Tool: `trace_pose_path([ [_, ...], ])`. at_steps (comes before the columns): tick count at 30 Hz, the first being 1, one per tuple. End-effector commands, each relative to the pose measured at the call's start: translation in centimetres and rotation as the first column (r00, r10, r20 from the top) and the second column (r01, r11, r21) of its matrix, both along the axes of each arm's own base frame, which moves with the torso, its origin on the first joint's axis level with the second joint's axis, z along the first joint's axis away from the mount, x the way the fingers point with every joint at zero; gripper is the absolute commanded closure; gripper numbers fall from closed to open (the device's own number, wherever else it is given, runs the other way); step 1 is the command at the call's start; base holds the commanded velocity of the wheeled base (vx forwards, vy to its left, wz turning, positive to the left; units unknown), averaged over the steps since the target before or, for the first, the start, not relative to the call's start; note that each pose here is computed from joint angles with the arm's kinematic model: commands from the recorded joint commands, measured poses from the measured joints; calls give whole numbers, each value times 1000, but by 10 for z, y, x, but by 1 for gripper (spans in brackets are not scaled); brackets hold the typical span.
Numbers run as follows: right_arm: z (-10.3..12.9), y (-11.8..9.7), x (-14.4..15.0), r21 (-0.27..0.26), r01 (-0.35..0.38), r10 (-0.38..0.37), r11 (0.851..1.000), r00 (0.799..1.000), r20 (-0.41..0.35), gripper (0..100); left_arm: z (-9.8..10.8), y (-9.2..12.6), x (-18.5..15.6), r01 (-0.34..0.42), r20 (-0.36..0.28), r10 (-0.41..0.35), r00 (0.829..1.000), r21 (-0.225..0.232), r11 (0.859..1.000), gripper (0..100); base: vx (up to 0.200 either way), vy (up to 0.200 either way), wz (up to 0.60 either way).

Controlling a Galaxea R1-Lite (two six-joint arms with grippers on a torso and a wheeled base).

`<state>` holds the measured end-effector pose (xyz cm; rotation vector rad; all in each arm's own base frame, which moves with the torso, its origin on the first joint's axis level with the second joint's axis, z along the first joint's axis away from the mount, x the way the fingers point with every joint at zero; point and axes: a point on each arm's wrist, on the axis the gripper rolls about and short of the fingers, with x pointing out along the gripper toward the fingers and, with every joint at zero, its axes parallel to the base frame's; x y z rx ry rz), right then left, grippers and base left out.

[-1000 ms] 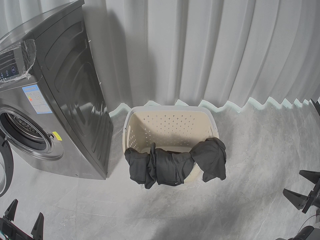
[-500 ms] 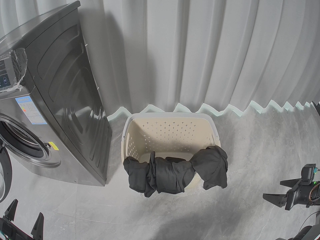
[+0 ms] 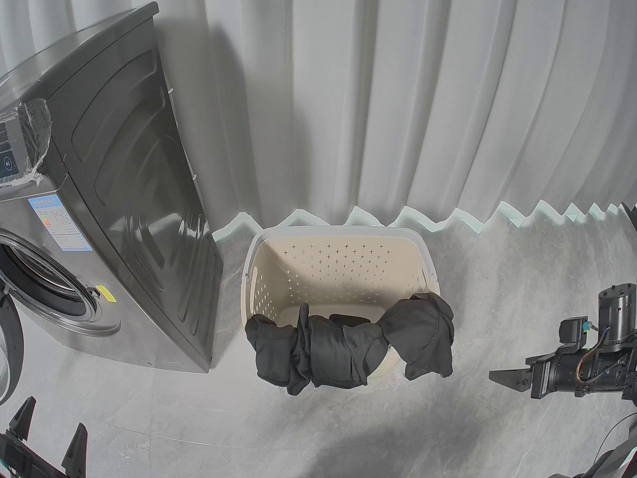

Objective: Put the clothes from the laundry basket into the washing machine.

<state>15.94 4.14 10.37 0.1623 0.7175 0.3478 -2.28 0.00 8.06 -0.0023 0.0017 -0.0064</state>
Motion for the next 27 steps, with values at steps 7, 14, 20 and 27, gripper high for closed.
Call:
trace_pose_path([
  [7, -39, 23, 42, -36, -16, 13, 999, 997, -71, 0, -5, 0, 0, 0, 2, 0, 1000, 1, 1000, 0, 0, 0, 0],
  [14, -57, 34, 65, -29, -26, 24, 999, 999, -44, 0, -5, 0, 0, 0, 2, 0, 1000, 1, 1000, 0, 0, 0, 0],
  [20, -75, 40, 88, -49, 0, -2, 999, 999, -54, 0, -4, 0, 0, 0, 3, 0, 1000, -2, 1000, 0, 0, 0, 0],
  [27, -85, 47, 110, -29, 16, -18, 999, 999, -47, 0, -4, 0, 0, 0, 3, 0, 1000, -4, 1000, 0, 0, 0, 0],
])
